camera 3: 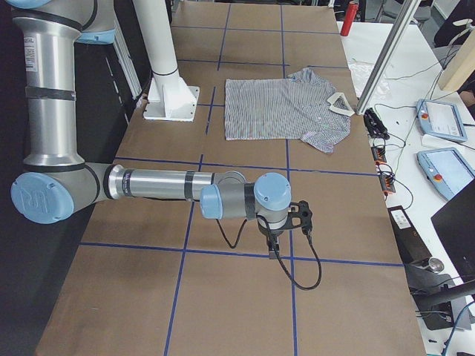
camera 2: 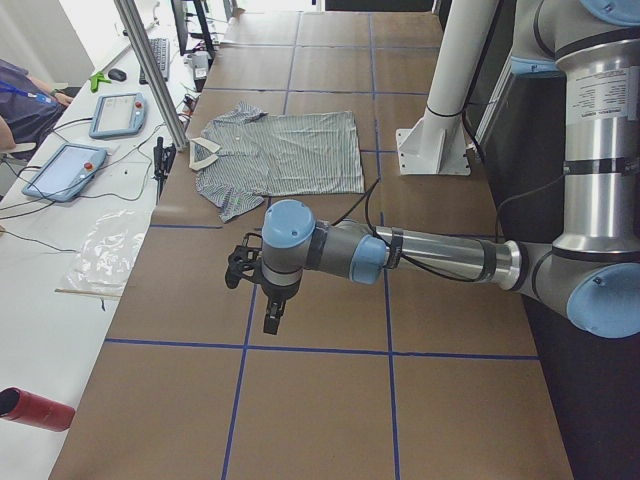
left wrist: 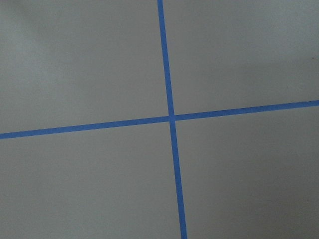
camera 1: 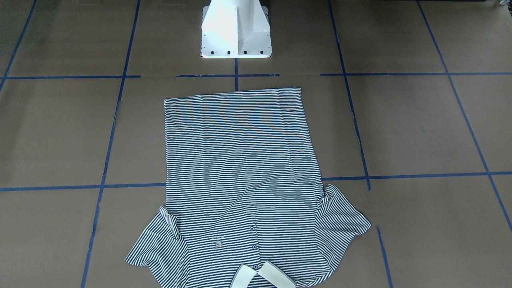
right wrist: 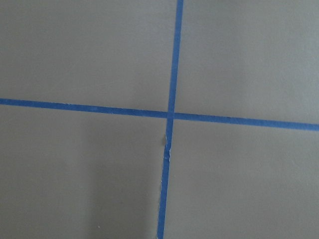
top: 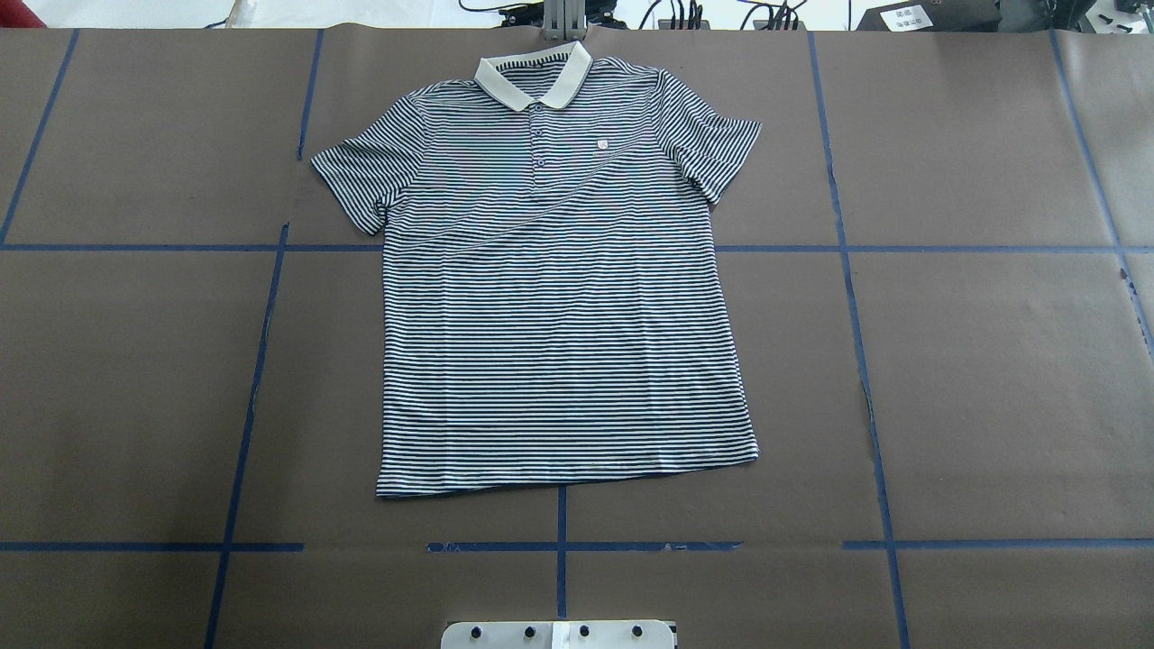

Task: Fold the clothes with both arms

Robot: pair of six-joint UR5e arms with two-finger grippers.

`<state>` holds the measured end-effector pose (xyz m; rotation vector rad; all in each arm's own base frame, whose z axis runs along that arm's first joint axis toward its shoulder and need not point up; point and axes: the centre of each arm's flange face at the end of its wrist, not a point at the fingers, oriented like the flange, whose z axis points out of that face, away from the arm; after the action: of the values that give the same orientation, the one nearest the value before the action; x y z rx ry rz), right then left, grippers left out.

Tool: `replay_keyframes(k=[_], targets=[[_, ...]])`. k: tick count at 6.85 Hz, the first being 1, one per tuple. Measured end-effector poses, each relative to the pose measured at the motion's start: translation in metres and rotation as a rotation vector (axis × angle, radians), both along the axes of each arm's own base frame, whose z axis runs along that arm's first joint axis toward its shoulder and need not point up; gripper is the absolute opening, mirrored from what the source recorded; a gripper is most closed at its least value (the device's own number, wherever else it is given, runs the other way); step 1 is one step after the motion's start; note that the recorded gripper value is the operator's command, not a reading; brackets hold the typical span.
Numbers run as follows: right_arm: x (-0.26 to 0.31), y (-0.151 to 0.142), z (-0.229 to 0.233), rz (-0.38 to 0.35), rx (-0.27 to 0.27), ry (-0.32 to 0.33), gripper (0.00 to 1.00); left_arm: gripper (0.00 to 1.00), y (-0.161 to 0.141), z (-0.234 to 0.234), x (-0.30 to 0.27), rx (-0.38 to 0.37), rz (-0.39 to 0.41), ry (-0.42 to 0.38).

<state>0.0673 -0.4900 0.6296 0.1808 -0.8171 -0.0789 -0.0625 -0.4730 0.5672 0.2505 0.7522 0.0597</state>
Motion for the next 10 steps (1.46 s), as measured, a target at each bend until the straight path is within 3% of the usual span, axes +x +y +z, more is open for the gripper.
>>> replay_keyframes(k=[2,3,4,5,6,8,10], targets=[[-0.055,-0.034,-0.033,-0.080,0.125,-0.012,1.00,1.00,-0.017,-0.046,0.008,0.111,0.032,0.079],[-0.105,-0.072,-0.065,-0.092,0.126,-0.038,1.00,1.00,-0.021,-0.051,0.013,0.163,0.057,0.140],[-0.170,-0.118,-0.105,-0.085,0.076,-0.074,1.00,1.00,-0.025,-0.049,0.020,0.185,0.056,0.172],[-0.234,-0.162,-0.150,-0.083,0.035,-0.102,1.00,1.00,-0.035,-0.051,0.029,0.166,0.040,0.192],[-0.294,-0.190,-0.191,-0.099,0.044,-0.106,0.99,1.00,-0.054,-0.054,0.037,0.154,0.034,0.207],[-0.409,-0.196,-0.232,-0.040,0.131,-0.064,0.98,1.00,-0.086,-0.063,0.061,0.158,0.066,0.212],[-0.471,-0.208,-0.229,0.035,0.193,-0.078,0.93,1.00,-0.094,-0.069,0.072,0.191,0.077,0.193]])
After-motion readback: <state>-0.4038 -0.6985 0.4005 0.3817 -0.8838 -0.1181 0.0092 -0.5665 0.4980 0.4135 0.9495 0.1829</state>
